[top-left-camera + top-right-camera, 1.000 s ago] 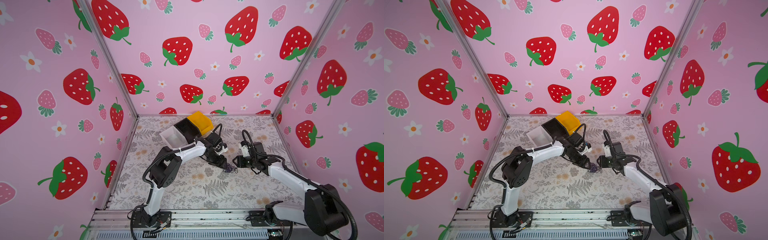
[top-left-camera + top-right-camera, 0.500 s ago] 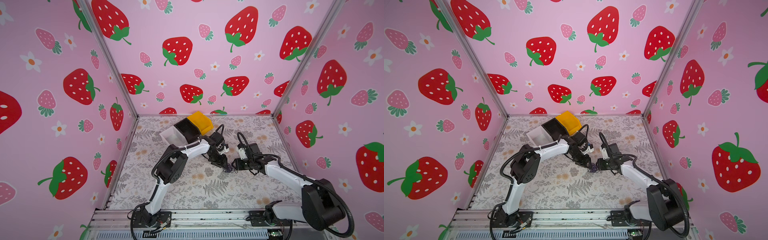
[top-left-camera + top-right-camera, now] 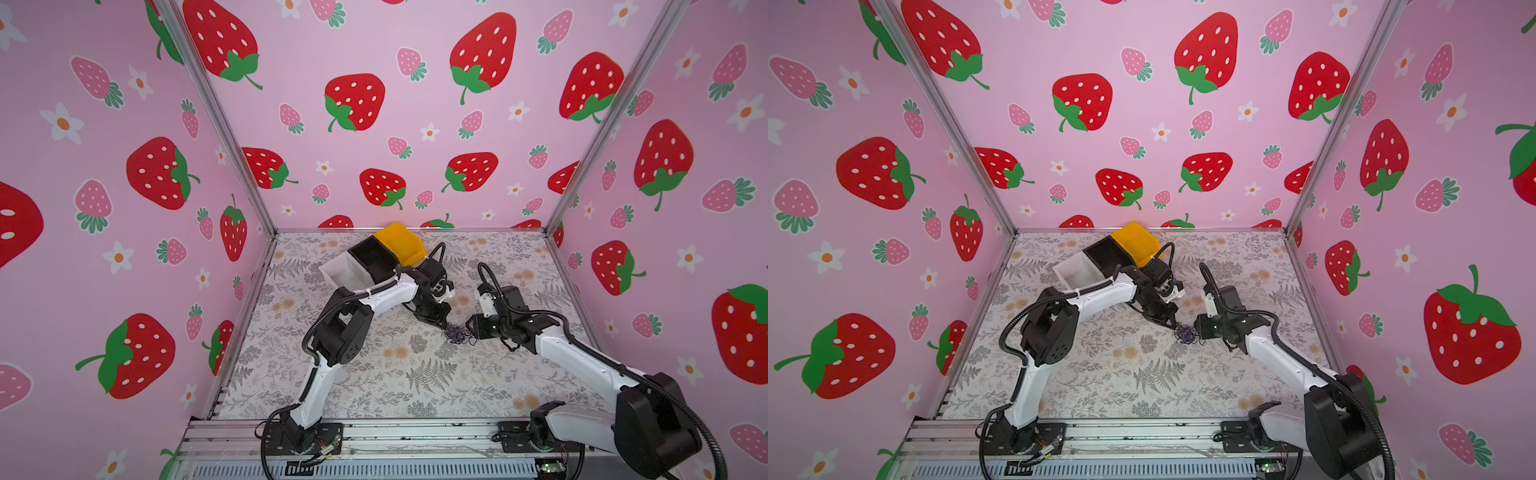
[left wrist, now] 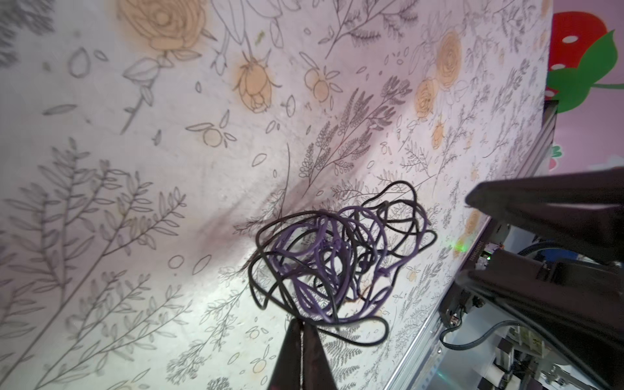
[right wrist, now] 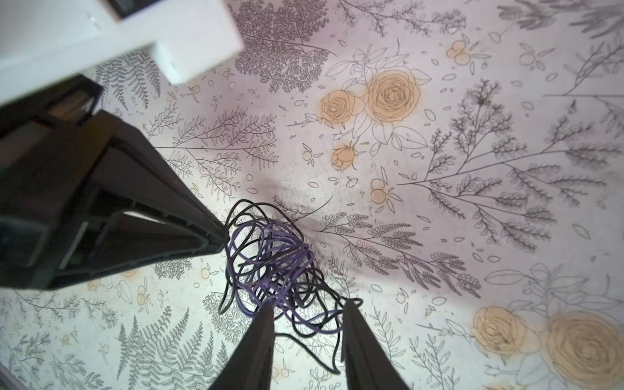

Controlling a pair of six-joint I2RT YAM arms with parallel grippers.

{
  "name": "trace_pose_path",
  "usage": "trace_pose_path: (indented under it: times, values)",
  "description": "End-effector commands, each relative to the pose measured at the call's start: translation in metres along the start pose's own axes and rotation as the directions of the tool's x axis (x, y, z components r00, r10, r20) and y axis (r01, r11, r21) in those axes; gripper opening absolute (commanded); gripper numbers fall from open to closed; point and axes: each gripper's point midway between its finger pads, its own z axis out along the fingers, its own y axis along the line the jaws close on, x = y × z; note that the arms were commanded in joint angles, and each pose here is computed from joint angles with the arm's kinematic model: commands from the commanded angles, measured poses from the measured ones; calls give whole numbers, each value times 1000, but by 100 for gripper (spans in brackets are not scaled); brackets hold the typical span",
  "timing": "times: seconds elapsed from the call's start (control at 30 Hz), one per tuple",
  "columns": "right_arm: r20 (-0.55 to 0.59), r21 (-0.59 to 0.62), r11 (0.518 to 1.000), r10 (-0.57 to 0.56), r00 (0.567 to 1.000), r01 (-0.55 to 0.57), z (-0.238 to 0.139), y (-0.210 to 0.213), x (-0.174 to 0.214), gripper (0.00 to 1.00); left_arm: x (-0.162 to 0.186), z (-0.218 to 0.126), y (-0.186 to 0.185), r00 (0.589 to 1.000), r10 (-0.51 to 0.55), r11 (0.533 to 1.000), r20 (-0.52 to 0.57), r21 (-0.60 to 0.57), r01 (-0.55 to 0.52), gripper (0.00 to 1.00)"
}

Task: Untangle the cables
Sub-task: 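Grasp the tangle with the right gripper while the left pinches a black cable, then pull the black cable toward the bins with left gripper while right holds tangle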

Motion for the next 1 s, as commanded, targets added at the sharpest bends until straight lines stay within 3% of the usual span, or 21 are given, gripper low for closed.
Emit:
trace_pose_path:
  times: [0.0, 0.27, 0.53, 0.77, 0.97]
  values:
    - [3, 25, 997, -67, 998, 67, 1, 2, 2, 38, -5, -22, -5, 996, 74, 997, 41, -33, -73, 0]
    - [-54, 24, 993, -112, 992, 114, 16, 0, 13, 39, -2, -43, -2, 992, 118, 992, 43, -49, -116, 0]
    - [-7, 28, 988, -153, 988, 154, 23, 1, 1, 46, 11, -50, -3, 992, 124, 992, 34, -28, -123, 0]
    - [-35, 38, 983, -181, 983, 182, 37, -4, 2, 51, 11, -67, -11, 985, 158, 987, 65, -41, -156, 0]
    - [-46, 15, 987, -160, 986, 161, 49, -4, 9, 47, 14, -86, -15, 980, 177, 982, 95, -82, -169, 0]
